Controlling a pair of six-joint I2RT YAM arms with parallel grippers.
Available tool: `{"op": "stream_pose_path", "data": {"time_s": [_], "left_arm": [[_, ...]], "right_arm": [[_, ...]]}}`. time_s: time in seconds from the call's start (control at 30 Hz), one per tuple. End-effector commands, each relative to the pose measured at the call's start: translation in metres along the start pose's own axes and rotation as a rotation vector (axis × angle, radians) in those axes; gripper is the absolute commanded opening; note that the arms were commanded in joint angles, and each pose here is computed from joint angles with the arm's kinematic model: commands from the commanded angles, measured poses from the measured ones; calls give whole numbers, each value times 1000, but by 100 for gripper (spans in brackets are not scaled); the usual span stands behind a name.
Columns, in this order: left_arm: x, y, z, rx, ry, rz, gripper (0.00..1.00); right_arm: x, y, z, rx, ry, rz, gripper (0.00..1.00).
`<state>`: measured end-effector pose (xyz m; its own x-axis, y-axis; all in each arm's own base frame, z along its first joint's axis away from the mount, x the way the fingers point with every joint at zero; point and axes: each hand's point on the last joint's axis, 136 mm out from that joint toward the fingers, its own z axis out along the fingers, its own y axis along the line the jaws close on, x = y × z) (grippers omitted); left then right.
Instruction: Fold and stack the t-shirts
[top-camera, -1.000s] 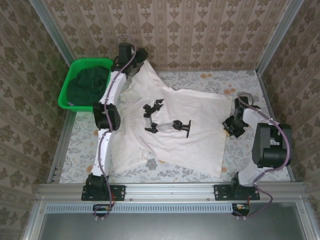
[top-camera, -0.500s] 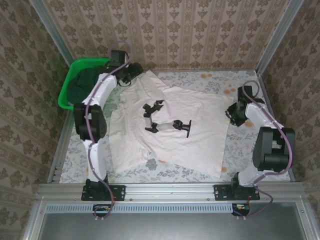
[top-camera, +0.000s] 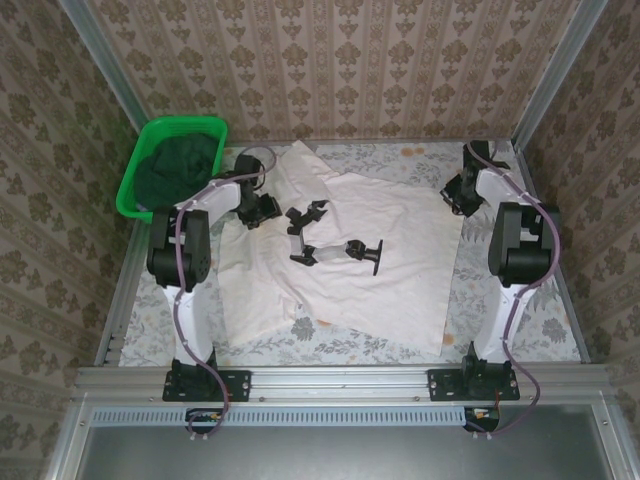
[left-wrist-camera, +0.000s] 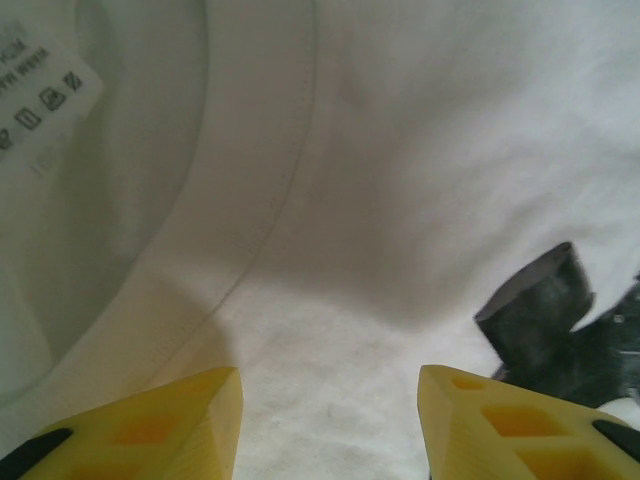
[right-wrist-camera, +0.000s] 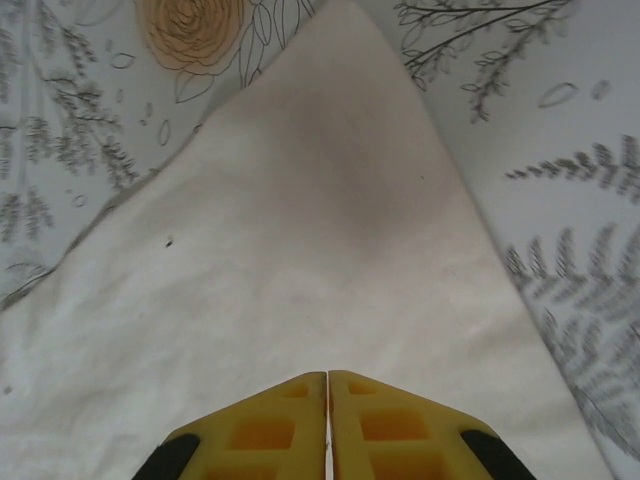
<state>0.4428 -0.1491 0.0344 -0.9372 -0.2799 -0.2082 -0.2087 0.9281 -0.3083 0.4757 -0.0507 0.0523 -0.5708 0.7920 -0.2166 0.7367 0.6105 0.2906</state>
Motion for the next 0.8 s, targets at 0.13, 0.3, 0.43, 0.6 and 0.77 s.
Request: {"op": "stream_pose_path", "data": {"time_s": [0.13, 0.3, 0.43, 0.6, 0.77], "left_arm": [[23, 24, 16, -114, 17, -70, 49], [41, 38, 16, -148, 15, -138, 50], [50, 36, 12, -119, 2, -181, 53], [54, 30, 13, -94, 12, -226, 54], [46, 17, 12, -49, 7, -248, 56]], "right_arm": [[-11, -17, 37, 135, 68, -25, 13], [-34, -23, 47, 166, 48, 0, 13], [-54, -24, 54, 141, 47, 69, 13], [-76, -16, 63, 113, 38, 95, 13], [-104, -8, 72, 84, 14, 127, 12]]}}
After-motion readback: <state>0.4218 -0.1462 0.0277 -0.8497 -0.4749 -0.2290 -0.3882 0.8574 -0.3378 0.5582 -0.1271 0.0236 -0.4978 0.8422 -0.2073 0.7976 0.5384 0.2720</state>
